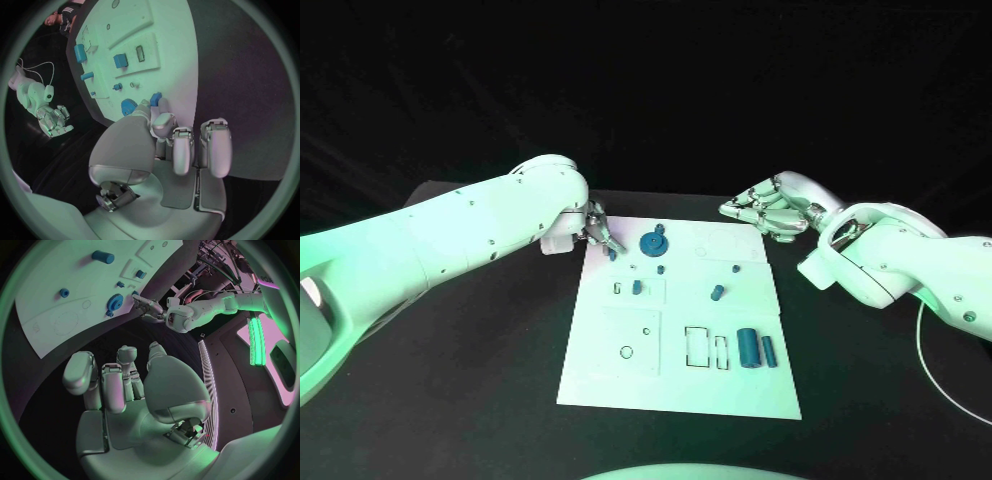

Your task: Assemble the parts on the task board

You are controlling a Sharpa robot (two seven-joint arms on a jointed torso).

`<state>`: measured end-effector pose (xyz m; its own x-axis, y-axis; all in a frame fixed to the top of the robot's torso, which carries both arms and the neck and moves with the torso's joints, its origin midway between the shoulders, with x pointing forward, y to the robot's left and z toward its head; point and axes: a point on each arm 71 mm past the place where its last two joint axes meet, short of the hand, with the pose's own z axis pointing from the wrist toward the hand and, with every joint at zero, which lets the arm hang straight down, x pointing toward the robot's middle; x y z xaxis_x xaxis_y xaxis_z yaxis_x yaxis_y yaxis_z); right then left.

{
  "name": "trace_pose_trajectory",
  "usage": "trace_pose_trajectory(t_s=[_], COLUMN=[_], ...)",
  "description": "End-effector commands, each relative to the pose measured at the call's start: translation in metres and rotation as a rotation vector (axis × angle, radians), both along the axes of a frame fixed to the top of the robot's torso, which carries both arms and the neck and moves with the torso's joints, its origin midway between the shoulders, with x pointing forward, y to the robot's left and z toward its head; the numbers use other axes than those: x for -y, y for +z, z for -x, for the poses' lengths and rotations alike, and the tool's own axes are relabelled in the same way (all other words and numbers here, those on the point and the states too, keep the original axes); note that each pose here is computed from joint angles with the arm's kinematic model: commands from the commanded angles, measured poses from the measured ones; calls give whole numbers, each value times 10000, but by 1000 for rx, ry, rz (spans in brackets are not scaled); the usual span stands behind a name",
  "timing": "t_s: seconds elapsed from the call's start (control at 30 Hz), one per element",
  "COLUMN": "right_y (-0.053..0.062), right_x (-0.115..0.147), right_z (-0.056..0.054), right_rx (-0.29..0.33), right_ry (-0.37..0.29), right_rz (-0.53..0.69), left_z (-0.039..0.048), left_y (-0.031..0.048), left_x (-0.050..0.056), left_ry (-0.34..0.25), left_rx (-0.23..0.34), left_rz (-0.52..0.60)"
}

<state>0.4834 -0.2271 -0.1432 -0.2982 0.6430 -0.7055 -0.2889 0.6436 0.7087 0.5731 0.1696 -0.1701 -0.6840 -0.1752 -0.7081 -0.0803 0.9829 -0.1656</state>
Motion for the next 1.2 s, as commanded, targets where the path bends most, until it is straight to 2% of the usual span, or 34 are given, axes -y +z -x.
trace_pose_trajectory(t_s=[0.03, 0.47, 0.67, 0.87, 1.2], right_y=[-5, -7, -7, -7, -8], right_x=[-15, -16, -16, -14, -6], right_z=[6, 7, 7, 6, 7], right_rx=[-2, -4, -4, -4, -4], right_ry=[16, 15, 16, 16, 15], right_rz=[3, 4, 4, 5, 5], left_z=[5, 1, 36, 103, 303], left_y=[1, 7, -2, 18, 106], left_x=[16, 26, 20, 10, 0], left_ry=[-2, 4, -1, -4, -26], left_rx=[-1, 9, -4, 7, 65], left_rz=[8, 33, 61, 99, 168])
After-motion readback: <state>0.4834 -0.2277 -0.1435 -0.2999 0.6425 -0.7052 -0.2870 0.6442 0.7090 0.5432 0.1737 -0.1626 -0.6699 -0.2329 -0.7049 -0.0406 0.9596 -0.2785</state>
